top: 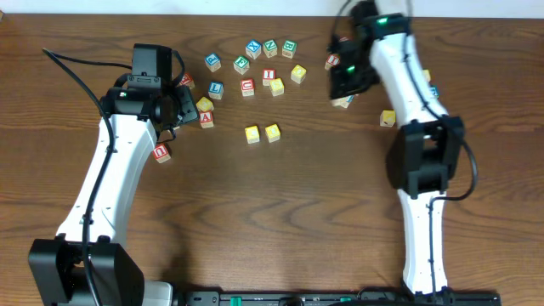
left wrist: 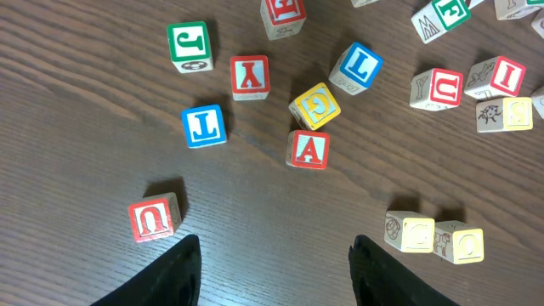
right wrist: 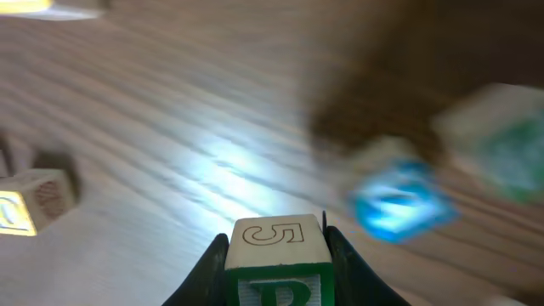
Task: Spell out CORL
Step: 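Carry the R block and set it right of the O block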
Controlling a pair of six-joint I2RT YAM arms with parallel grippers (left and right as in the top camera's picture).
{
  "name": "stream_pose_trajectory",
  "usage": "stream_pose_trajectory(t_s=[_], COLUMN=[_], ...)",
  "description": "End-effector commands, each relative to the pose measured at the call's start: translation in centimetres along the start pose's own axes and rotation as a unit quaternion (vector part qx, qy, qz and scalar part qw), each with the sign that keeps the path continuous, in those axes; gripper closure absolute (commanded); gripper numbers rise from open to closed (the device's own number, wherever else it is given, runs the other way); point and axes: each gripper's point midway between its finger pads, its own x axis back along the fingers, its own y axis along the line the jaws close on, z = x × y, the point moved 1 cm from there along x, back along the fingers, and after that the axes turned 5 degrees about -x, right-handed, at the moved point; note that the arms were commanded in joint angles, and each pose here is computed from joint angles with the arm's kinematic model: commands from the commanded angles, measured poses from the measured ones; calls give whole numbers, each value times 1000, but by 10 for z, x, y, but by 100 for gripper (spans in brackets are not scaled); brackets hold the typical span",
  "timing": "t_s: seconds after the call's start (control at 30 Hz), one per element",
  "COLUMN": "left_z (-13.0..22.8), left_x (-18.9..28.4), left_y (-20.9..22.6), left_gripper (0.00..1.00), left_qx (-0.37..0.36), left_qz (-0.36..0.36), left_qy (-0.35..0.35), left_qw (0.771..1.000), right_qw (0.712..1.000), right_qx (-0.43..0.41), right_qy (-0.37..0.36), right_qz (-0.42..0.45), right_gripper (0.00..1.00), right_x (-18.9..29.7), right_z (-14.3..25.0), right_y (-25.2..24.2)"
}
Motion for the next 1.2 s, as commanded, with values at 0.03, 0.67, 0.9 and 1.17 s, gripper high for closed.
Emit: stream_pose_trajectory(t_s=[0.03,0.67,0.9,1.17], left_z=[3,2,2,2], left_x=[-4,-4,-4,-4], left_y=[2,2,2,2], left_gripper=[45,45,45,45], left_qx=[0,0,0,0], left_qz=[-3,-3,-3,-3], left_qy=[6,4,4,4], left_qw=[1000,1000,1000,1000], right_qw=[1000,999,999,998], right_qx=[3,28,17,12], right_qy=[13,29,32,44], right_qz=[-13,2,30,32], right_gripper=[83,79,78,73], right_x=[-16,-55,-60,-62], right_z=[9,27,32,41], right_y=[36,106,109,121])
